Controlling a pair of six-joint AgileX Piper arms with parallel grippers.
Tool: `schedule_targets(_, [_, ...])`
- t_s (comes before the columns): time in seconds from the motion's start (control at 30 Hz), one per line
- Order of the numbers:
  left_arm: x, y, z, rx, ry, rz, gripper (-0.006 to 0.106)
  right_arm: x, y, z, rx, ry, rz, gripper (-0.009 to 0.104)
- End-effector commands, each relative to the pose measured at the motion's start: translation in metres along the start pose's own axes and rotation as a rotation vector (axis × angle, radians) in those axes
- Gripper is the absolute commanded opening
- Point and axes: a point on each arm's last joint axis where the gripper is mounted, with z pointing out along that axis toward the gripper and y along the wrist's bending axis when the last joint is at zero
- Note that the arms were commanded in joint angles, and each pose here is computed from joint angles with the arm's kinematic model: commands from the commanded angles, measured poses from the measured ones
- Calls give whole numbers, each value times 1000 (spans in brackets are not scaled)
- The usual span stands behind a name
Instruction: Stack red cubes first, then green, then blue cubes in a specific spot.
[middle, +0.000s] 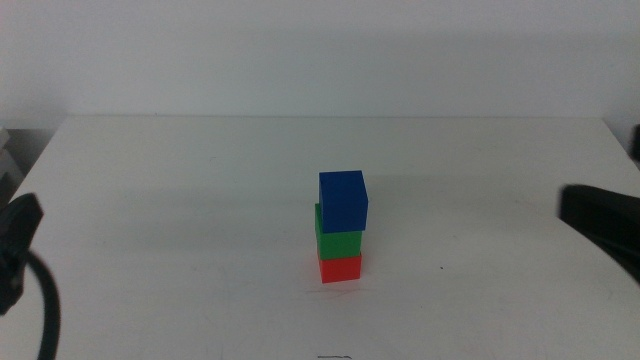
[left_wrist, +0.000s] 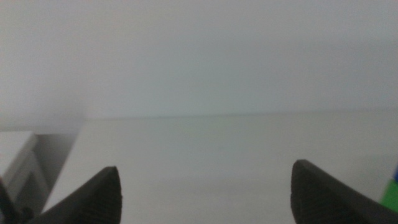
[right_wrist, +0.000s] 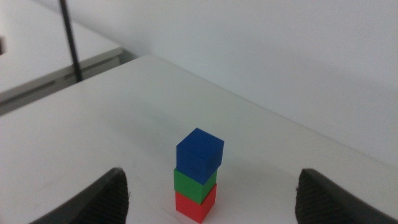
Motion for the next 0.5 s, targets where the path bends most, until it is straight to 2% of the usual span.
schedule_targets(0.0, [-9, 2, -5, -21, -168, -42, 92, -8, -5, 12, 25, -119, 57, 79])
schedule_targets(0.13, [6, 2, -14, -26, -227, 31, 92, 7, -33, 26, 184, -149, 256, 79])
schedule_targets(0.27, [21, 3, -18, -23, -230, 2, 92, 28, -60, 20, 381, -206, 296, 79])
schedule_targets(0.37, [32, 3, -20, -17, -227, -68, 92, 53, -61, 11, 443, -237, 322, 79])
schedule_targets(0.47, [41, 3, -23, -16, -242, -73, 92, 83, -53, -2, 475, -247, 328, 79])
